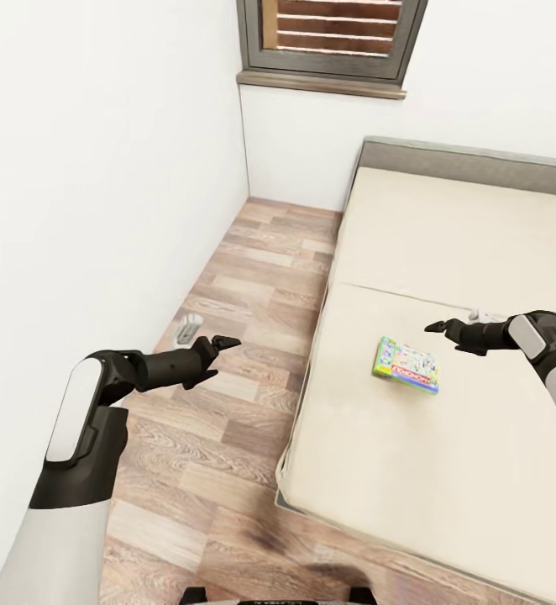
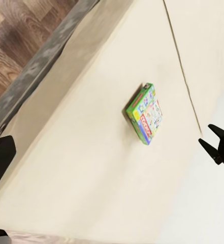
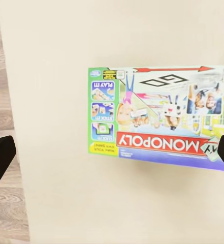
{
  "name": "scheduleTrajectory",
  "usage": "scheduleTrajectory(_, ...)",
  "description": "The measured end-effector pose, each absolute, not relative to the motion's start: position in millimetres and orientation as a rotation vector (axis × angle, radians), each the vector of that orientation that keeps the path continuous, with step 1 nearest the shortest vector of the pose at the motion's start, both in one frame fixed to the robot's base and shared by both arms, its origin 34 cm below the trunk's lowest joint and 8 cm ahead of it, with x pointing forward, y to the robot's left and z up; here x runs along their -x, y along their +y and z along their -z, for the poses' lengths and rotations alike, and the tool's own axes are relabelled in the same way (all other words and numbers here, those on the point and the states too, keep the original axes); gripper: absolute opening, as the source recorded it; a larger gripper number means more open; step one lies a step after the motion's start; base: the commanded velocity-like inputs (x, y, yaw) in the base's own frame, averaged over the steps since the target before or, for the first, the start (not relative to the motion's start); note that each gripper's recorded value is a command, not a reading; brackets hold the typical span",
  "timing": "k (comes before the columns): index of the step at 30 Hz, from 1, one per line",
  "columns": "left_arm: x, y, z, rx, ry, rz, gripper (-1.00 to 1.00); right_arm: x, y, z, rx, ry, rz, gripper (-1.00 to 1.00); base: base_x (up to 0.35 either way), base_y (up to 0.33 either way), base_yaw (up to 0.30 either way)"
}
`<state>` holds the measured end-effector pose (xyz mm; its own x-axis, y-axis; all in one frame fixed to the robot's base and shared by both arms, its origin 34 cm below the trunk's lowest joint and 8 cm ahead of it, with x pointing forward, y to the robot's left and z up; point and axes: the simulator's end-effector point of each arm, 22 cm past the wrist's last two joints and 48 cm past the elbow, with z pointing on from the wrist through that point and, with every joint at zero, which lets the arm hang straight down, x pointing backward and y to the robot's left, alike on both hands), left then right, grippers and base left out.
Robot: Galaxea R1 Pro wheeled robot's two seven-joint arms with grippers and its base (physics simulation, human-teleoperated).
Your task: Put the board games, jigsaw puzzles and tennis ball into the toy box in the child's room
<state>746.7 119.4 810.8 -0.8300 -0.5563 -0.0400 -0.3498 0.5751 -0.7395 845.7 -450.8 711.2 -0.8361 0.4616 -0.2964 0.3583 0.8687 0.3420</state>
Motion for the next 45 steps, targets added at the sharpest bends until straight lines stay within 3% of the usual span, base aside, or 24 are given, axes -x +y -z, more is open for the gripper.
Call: scheduleTrajectory(45,-748,108,-780,0.696,2.562,1.123,1.0,-856,-456,-687,-0.642,2.617,-0.429,1.0,0.0,0.0,-0.051)
